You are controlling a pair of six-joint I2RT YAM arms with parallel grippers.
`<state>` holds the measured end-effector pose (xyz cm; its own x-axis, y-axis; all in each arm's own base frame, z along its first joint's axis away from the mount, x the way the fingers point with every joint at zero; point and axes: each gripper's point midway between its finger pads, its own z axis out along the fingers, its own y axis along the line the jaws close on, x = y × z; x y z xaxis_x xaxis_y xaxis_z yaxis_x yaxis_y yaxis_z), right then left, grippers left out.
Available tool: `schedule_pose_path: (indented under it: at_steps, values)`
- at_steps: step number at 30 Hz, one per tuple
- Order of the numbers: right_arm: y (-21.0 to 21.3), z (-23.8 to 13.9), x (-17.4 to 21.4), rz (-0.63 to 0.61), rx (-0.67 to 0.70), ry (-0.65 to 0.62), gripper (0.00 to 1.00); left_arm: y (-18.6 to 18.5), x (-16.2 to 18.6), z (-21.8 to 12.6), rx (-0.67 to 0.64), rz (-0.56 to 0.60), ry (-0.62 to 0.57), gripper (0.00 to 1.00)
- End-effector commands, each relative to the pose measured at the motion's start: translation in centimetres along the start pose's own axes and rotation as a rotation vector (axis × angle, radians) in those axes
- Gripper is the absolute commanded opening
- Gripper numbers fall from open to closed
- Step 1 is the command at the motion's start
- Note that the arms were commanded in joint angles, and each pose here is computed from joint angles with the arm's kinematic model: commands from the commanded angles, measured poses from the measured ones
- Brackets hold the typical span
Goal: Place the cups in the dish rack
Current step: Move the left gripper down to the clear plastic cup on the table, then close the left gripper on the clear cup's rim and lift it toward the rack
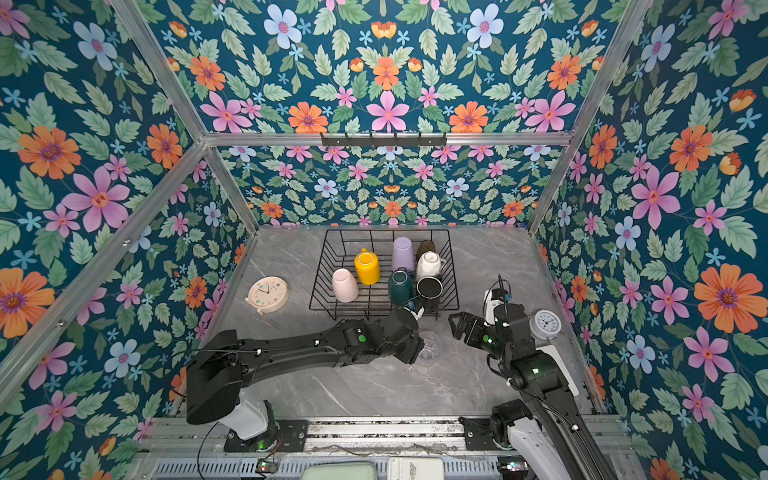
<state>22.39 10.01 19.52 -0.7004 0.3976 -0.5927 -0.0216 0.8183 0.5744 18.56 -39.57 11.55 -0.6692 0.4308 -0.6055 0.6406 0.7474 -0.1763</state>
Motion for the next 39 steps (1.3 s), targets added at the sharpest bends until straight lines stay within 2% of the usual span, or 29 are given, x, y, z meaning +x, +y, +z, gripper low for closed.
schedule_pose_path:
  at_steps: [1, 8, 16, 28, 34, 39]
  values:
    - [-0.1, -0.3, 0.1, -0.001, 0.002, -0.006, 0.94, 0.2, 0.2, 0.7, -0.020, -0.010, 0.016, 0.67]
    - [-0.2, -0.6, 0.4, 0.001, 0.000, -0.008, 0.94, 0.0, 0.8, 2.5, -0.034, -0.009, 0.059, 0.61]
    - [-0.3, -0.7, 0.6, 0.000, -0.003, -0.009, 0.94, 0.1, 1.4, 3.2, -0.043, -0.010, 0.091, 0.48]
    - [-0.1, -0.7, 0.5, 0.003, -0.014, -0.010, 0.94, 1.0, 1.5, 2.4, -0.061, -0.026, 0.083, 0.00]
    - [0.4, -0.8, 0.3, 0.004, -0.034, -0.016, 0.94, 1.0, 0.2, -0.4, -0.005, -0.057, -0.012, 0.00]
    - [1.6, -0.8, 0.0, -0.006, -0.094, -0.020, 0.94, 2.1, -1.6, -4.3, 0.074, -0.088, -0.158, 0.00]
